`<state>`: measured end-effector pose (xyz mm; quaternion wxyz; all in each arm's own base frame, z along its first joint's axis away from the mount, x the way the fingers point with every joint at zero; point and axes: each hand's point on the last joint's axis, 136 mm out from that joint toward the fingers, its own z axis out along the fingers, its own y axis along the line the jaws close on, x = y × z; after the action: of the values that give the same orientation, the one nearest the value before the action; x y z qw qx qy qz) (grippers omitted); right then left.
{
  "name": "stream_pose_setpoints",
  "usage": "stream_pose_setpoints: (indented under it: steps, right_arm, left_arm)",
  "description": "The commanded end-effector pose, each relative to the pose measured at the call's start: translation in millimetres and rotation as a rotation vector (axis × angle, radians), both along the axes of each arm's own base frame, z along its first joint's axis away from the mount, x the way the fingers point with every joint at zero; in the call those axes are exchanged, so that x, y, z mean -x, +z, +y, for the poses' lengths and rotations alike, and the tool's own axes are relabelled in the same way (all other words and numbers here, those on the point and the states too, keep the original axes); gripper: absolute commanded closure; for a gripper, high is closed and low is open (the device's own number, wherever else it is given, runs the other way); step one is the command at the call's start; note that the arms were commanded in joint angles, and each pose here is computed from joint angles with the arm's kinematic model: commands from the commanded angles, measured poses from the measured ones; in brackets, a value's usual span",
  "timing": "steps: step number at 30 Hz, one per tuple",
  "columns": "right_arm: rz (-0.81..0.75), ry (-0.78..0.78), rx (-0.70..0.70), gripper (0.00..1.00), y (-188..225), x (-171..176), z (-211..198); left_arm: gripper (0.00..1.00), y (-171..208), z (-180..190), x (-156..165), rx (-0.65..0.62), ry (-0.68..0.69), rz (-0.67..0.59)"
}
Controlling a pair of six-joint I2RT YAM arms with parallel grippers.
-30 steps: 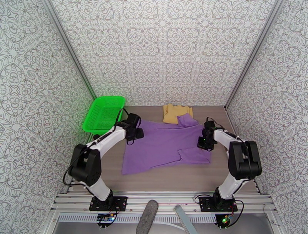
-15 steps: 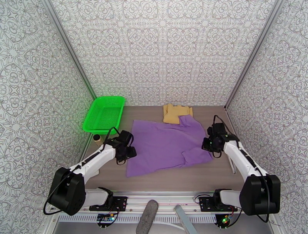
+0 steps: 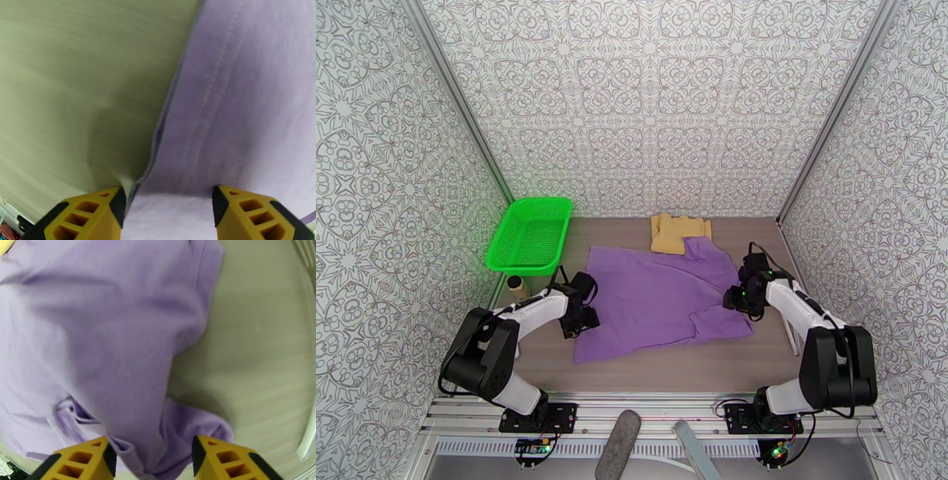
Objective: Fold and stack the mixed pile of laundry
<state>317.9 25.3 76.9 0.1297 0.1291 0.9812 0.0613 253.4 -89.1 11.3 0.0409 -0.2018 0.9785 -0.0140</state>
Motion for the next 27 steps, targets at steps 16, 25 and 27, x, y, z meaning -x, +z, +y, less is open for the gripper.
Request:
stream_pose_setpoints:
  steps: [16, 25, 27]
  right_arm:
    - [0.128, -0.016, 0.109, 1.0, -62.0, -113.3, -21.1]
    - [0.189, 0.007, 0.235, 1.0, -74.1, -153.6, -50.2]
    - [0.177, 0.01, 0.248, 1.0, -71.7, -168.6, -57.0]
  left_arm:
    - [0.39, -4.9, 44.6, -1.5, -0.064, 0.108, 0.039]
    - [0.38, 5.7, 58.8, -15.6, -0.057, 0.126, 0.026]
    - [0.38, 5.7, 58.8, -16.2, -0.054, 0.125, 0.025]
